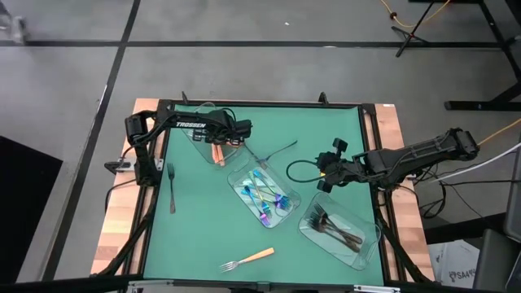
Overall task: Sort silverware by color (type)
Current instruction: Put the yellow fork into the top transparent bin, then put black fork into the bottom transparent bin
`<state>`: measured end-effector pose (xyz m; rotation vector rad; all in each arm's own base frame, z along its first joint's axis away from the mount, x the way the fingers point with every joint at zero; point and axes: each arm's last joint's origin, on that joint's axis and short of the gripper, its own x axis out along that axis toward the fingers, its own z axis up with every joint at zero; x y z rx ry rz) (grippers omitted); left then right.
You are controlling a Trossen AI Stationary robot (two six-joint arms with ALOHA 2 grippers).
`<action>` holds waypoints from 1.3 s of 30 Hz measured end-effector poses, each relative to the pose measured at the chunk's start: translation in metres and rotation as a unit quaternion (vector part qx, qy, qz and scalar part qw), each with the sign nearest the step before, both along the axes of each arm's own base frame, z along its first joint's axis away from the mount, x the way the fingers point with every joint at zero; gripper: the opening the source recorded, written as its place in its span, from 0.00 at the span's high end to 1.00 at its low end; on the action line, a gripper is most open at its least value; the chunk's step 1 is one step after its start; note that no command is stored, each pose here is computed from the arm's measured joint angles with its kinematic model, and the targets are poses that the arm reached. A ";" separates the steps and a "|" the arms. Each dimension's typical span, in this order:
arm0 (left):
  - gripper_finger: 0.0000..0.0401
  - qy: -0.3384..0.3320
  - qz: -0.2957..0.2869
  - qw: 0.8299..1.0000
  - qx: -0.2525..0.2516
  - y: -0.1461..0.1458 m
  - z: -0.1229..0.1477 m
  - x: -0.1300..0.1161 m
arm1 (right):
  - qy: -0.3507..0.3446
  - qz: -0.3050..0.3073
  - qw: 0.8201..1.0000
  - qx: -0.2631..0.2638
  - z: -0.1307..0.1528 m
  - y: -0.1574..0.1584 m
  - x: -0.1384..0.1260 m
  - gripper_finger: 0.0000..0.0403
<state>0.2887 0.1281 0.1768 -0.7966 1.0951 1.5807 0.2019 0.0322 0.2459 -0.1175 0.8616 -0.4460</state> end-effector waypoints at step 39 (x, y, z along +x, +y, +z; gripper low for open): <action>0.76 -0.102 -0.124 0.987 -0.018 -0.051 0.093 -0.032 | 0.003 0.009 1.000 0.017 -0.001 0.001 0.000 0.86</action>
